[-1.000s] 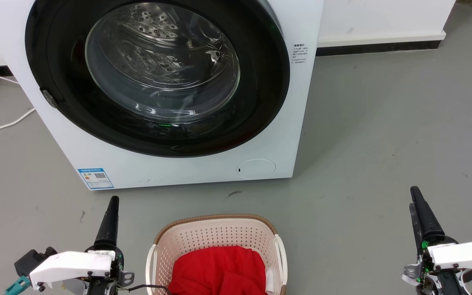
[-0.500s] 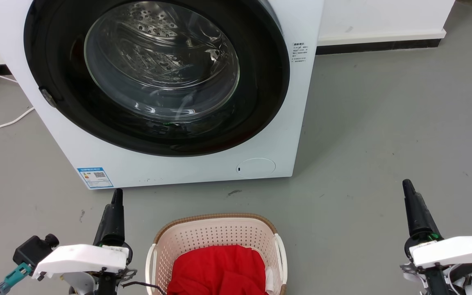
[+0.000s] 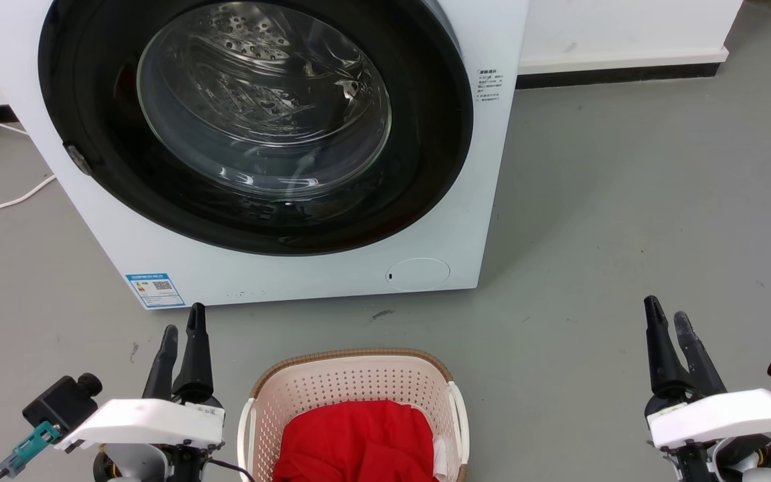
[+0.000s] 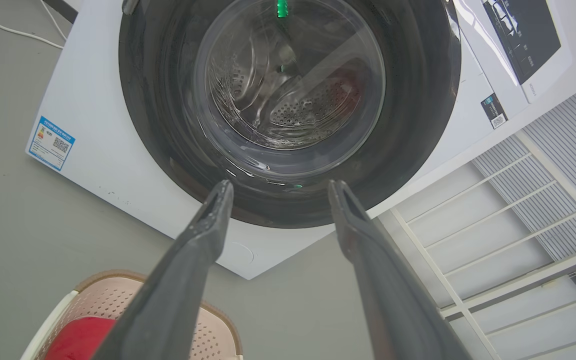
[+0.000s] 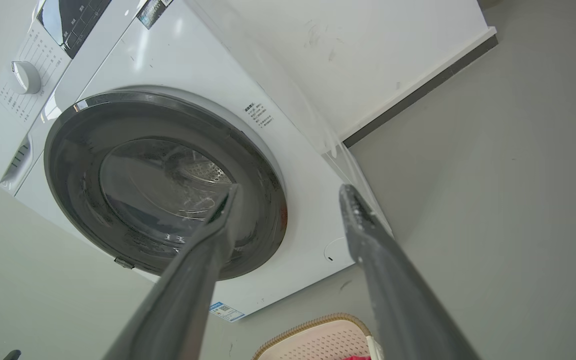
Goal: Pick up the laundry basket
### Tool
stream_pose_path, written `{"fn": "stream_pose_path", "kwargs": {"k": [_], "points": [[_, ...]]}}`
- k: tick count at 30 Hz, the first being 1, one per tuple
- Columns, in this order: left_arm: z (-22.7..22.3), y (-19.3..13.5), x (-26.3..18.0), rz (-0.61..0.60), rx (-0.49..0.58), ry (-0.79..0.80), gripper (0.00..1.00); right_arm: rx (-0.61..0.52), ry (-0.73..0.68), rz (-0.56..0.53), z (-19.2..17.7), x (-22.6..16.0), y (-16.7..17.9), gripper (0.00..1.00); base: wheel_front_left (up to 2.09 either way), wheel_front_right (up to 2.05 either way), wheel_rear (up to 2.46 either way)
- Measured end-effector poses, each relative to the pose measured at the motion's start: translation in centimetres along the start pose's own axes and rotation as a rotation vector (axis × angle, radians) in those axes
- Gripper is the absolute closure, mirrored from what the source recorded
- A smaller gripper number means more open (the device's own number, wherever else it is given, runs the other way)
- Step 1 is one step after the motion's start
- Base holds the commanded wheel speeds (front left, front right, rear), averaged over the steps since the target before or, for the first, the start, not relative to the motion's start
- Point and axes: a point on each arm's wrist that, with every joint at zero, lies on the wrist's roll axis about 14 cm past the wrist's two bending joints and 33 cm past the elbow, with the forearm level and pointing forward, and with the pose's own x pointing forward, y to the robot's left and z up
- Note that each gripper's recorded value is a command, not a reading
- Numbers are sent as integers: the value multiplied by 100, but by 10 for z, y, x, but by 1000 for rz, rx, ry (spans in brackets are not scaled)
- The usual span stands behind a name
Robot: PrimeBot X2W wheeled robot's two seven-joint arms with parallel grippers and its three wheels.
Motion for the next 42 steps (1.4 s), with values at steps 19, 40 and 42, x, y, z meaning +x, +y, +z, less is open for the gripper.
{"fn": "stream_pose_path", "kwargs": {"k": [19,40,42], "points": [[1,-6,-4,-26,242,-26,0,-257,-18,47,0,-4,11,0,0,0,0],[3,-11,-6,-49,454,-57,0,-487,-39,89,0,-7,17,0,0,0,0],[2,-11,-6,-51,474,-57,0,-507,-38,93,-1,-7,18,0,0,0,0]]}}
